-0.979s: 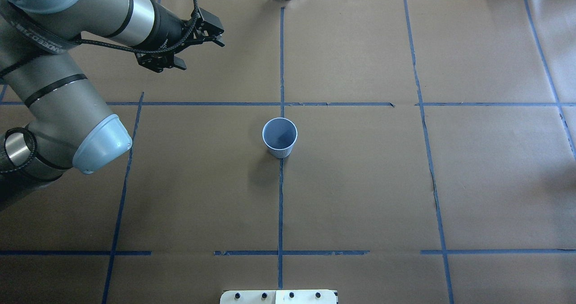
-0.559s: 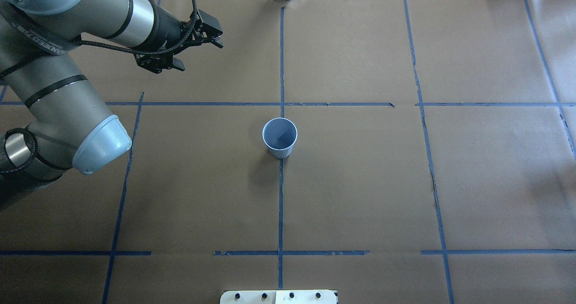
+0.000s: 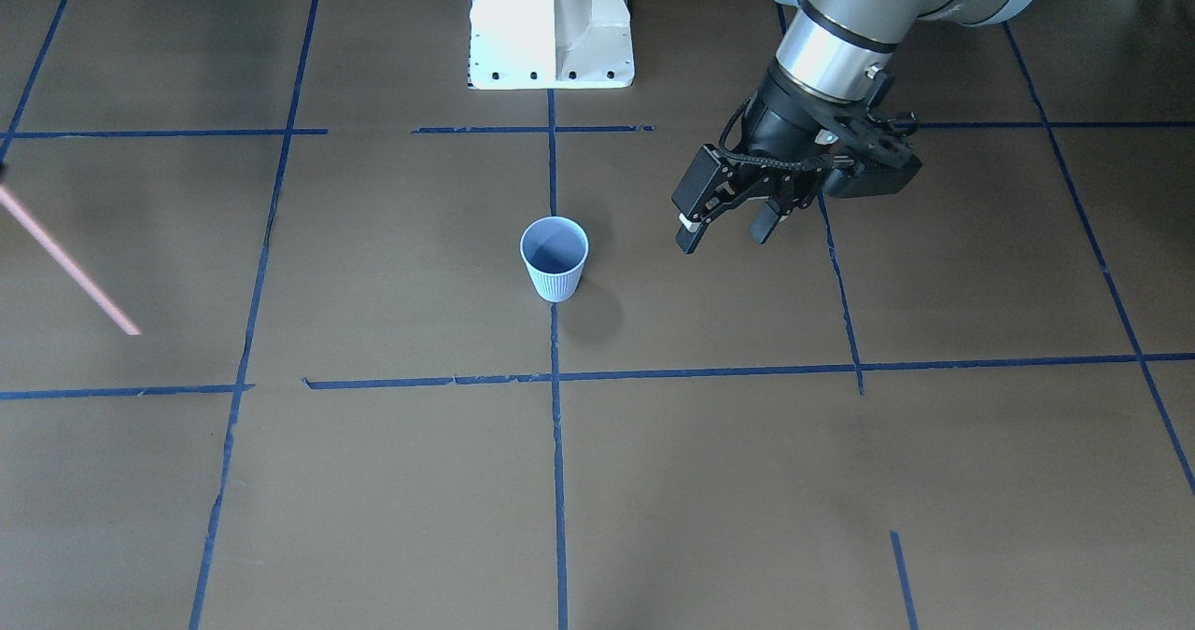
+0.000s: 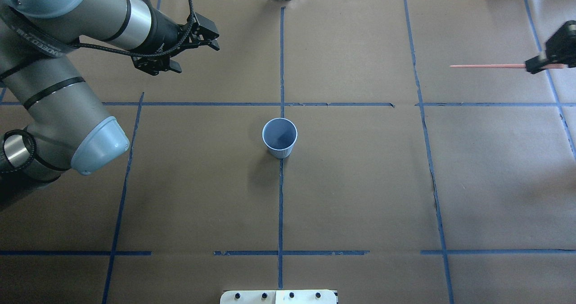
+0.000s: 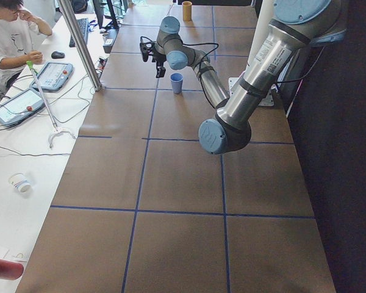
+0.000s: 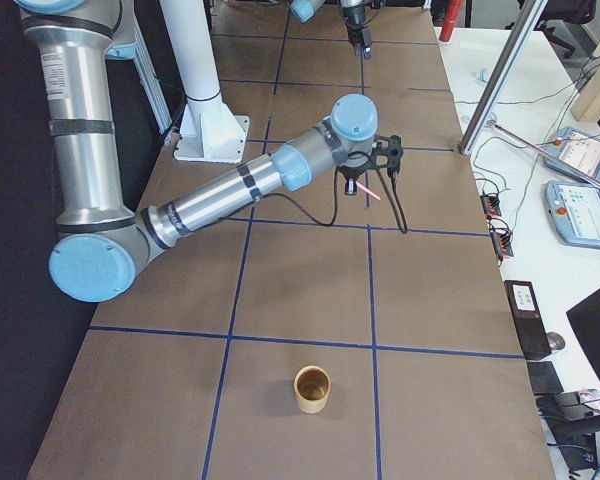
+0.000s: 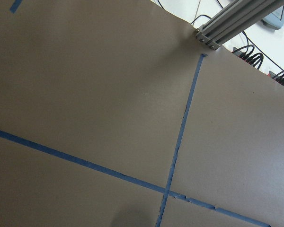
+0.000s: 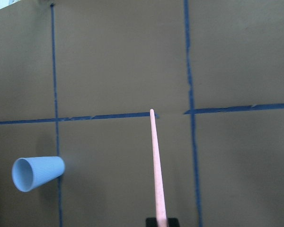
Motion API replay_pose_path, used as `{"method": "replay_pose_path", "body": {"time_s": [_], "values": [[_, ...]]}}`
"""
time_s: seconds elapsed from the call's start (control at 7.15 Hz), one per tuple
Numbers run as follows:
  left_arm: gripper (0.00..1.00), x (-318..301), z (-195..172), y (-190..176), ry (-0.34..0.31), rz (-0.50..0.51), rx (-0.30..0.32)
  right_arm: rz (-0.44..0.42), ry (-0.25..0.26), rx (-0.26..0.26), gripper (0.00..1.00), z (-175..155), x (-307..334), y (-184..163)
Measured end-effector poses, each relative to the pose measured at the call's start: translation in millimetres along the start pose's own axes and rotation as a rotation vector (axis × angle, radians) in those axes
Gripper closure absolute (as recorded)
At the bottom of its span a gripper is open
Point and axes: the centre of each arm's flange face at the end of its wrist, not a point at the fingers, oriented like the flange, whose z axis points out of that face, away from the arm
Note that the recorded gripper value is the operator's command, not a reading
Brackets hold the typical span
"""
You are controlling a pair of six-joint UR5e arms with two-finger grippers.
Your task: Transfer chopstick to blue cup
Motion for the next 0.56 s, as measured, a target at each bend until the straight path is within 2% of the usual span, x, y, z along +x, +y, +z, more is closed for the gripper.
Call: {"method": "replay_pose_path", "body": {"time_s": [0.28, 0.56], "values": [[0.00, -5, 5, -3, 0.005, 0.001, 0.003, 0.093, -0.053, -0.141, 1.00, 69, -138, 16], [0.00, -13, 9, -6, 0.008, 0.001, 0.004, 0.109, -0.074, -0.245, 1.00, 117, -228, 38]]}}
